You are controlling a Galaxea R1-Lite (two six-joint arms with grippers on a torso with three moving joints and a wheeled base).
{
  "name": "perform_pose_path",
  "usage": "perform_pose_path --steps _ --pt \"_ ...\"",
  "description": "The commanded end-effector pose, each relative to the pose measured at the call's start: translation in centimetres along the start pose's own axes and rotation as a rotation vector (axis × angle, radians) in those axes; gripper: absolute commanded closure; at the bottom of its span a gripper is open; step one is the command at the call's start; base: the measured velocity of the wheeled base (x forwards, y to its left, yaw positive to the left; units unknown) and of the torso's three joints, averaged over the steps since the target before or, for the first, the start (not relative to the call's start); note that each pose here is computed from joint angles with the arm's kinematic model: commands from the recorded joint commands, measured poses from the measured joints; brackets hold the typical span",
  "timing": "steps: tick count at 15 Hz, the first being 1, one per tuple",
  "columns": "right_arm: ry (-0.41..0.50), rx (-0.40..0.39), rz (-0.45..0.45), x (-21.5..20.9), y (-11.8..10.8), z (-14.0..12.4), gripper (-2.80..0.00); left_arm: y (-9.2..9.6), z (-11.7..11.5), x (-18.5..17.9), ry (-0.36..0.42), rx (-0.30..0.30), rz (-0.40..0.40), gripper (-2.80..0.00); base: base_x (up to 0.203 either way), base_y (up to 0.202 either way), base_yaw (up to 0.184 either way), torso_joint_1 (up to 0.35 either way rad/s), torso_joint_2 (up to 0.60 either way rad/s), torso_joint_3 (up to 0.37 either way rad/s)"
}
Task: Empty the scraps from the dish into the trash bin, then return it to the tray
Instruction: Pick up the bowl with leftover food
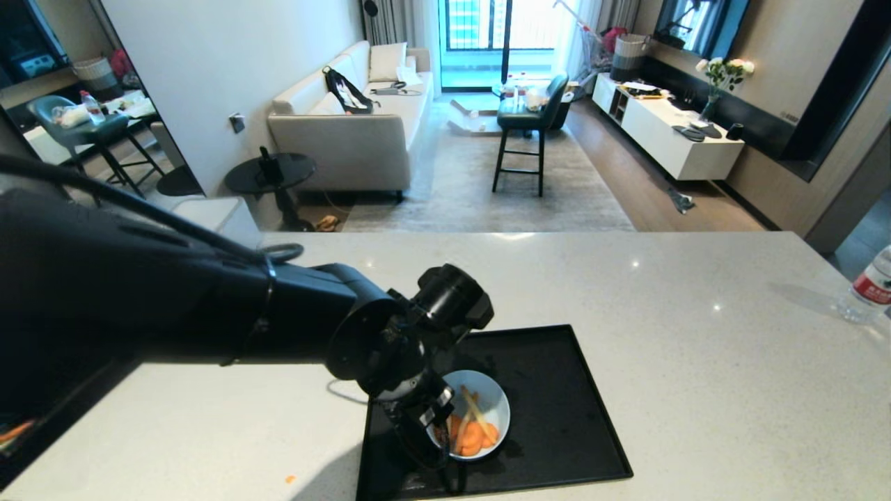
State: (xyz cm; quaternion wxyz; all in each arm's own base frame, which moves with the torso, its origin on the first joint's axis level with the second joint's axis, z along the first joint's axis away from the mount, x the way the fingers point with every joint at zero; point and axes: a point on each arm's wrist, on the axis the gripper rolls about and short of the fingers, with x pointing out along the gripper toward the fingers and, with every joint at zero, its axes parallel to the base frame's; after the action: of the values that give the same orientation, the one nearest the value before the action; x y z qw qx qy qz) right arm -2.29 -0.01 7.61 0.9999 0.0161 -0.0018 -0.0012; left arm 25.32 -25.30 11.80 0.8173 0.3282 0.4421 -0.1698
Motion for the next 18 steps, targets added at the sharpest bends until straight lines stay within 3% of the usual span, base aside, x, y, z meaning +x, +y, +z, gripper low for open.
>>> perform_pose_path --steps 1,8,18 --pt "-0.001 0.0 0.001 0.0 0.0 0.0 0.0 -0.6 0.3 1.1 0.018 0.011 0.002 -2.8 0.0 0.0 0.0 0.0 0.0 0.0" --pt "-0.001 0.0 0.0 0.0 0.0 0.0 0.0 -1.3 2.0 4.3 0.038 0.009 0.015 -2.8 0.0 0.0 0.0 0.0 0.0 0.0" --pt "0.001 0.0 -0.001 0.0 0.0 0.0 0.0 1.7 1.8 8.0 0.099 -0.055 0.144 -2.8 0.0 0.0 0.0 0.0 0.0 0.0"
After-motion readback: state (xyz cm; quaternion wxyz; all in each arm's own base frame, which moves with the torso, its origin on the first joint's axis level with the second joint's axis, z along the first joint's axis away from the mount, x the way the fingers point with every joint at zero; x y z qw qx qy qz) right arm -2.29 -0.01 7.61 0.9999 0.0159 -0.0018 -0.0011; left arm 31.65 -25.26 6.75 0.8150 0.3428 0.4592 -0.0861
